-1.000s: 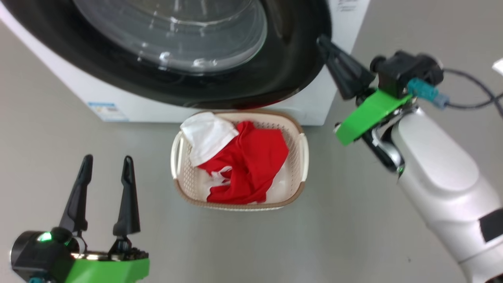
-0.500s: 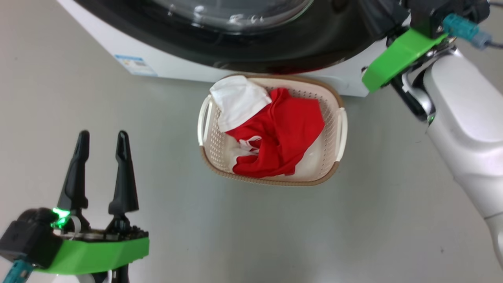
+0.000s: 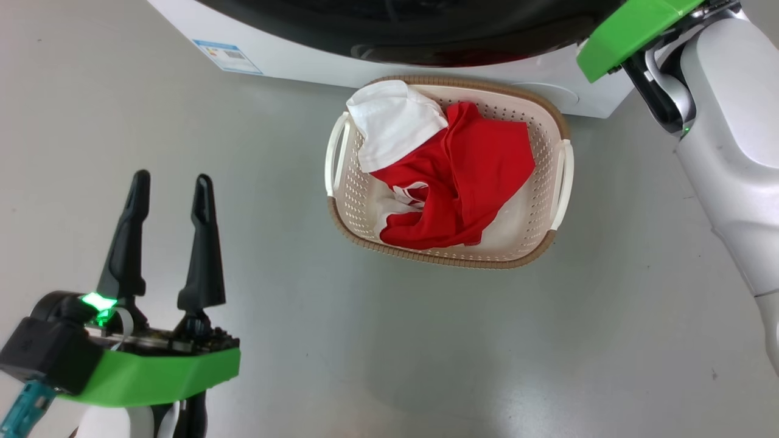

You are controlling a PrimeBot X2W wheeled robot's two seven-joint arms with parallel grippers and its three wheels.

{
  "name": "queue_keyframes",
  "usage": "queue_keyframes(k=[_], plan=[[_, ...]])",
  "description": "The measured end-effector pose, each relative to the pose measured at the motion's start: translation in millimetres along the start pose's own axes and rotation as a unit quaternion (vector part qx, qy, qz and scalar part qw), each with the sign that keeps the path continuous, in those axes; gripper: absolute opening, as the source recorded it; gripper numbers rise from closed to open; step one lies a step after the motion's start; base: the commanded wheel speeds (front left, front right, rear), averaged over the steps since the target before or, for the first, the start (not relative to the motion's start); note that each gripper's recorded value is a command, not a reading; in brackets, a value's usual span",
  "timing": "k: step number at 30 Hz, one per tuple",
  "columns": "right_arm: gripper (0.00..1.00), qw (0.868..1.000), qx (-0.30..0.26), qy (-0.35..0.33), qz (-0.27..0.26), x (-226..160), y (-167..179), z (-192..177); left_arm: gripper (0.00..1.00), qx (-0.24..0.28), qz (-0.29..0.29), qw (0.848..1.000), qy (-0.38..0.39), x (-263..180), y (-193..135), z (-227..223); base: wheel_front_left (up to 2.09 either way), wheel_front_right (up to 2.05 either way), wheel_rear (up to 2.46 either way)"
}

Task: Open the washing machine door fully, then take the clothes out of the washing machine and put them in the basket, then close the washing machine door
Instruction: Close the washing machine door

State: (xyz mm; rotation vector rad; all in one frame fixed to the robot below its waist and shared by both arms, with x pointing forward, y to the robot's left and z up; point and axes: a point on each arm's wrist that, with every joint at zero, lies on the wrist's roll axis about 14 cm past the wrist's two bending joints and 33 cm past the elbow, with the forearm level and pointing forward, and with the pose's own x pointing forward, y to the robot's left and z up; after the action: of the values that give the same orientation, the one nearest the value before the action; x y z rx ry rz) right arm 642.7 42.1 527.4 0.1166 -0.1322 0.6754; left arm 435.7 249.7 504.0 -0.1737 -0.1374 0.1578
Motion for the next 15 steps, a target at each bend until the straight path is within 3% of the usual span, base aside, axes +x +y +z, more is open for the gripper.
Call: queue_keyframes(k=[13, 14, 15], plan=[[0.00, 1.000, 0.007, -0.009, -0.006, -7.6, 0.6, 13.8, 1.00, -0.009, -0.023, 1.000, -0.001, 5.0, -13.6, -1.7, 0.00, 0.00, 0.00], [0.10, 1.000, 0.007, -0.009, -0.006, -7.6, 0.6, 13.8, 1.00, -0.009, -0.023, 1.000, -0.001, 5.0, -13.6, -1.7, 0.00, 0.00, 0.00], [0.33, 1.000, 0.016, -0.004, -0.014, -13.6, -1.4, 11.1, 1.00, -0.012, -0.027, 1.000, -0.002, 5.8, -16.4, -1.6, 0.00, 0.00, 0.00]])
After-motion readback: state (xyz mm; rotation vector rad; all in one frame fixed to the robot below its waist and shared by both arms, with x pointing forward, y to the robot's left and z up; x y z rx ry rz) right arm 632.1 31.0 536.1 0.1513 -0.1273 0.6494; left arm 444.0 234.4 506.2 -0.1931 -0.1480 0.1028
